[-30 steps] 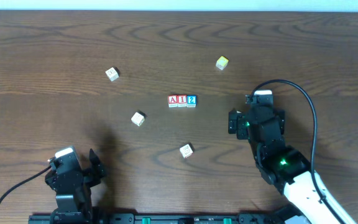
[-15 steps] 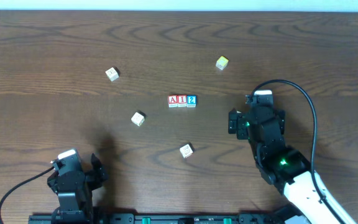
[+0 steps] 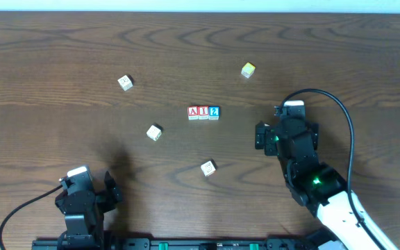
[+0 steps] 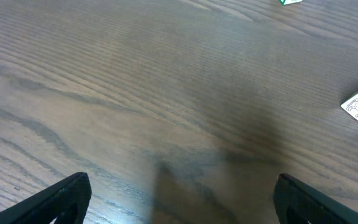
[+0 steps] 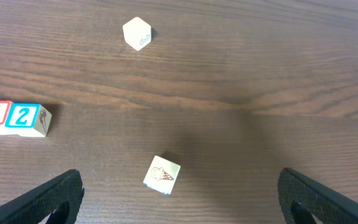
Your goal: Spell out Ai2
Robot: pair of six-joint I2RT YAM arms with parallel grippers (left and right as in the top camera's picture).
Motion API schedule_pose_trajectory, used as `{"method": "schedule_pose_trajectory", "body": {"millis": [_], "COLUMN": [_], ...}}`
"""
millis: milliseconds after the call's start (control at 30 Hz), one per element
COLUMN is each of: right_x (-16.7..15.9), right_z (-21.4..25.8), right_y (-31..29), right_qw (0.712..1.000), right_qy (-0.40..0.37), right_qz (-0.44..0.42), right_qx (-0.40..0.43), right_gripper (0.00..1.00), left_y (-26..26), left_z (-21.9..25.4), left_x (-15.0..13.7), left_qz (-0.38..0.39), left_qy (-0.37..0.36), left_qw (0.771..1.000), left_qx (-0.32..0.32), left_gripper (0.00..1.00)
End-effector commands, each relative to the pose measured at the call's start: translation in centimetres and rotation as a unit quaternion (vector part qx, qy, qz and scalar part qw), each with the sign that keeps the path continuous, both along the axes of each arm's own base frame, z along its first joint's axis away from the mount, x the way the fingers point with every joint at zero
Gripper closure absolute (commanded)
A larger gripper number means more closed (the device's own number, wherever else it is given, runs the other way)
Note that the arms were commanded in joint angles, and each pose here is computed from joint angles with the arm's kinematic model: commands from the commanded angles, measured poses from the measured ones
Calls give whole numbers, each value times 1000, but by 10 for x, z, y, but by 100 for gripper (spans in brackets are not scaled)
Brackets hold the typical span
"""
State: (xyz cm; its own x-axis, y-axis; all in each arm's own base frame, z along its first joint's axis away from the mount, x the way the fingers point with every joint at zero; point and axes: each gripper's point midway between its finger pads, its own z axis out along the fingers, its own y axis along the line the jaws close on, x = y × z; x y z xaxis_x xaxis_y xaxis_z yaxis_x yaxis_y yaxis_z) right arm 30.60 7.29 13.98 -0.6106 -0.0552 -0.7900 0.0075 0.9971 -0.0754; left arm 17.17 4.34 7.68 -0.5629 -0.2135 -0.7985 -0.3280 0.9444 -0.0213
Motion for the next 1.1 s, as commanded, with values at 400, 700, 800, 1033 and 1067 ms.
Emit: {"method": "schedule_pose_trajectory", "body": {"millis": [400,700,800,1033,1067], "right_x": [-9,-72,-77,-78,-77], "right_z": [0,-45,-57,-52,-49], "right_y": [-15,-65,-65,-74,-76], "right_qw": [999,998,998,994,993], "right_qy": [12,-27,-49,-90,-96], "right_qz": [-10,-46,-43,-61,-62], "right_qx": [-31,-18,-2,15,14], "right_gripper": [1,1,1,1,1], "left_y": [-2,-2,-2,-2,-2], "left_z": [-20,-20,-20,-20,-20], "left_x": [-6,-6,-6,-6,-6], "left_qz": [-8,-8,-8,-8,-8], "left_qy": [33,33,32,33,32], "left_qw": [999,999,999,999,999], "left_qx": [-1,-1,-1,-1,-1], "left_gripper": [5,4,5,5,5]}}
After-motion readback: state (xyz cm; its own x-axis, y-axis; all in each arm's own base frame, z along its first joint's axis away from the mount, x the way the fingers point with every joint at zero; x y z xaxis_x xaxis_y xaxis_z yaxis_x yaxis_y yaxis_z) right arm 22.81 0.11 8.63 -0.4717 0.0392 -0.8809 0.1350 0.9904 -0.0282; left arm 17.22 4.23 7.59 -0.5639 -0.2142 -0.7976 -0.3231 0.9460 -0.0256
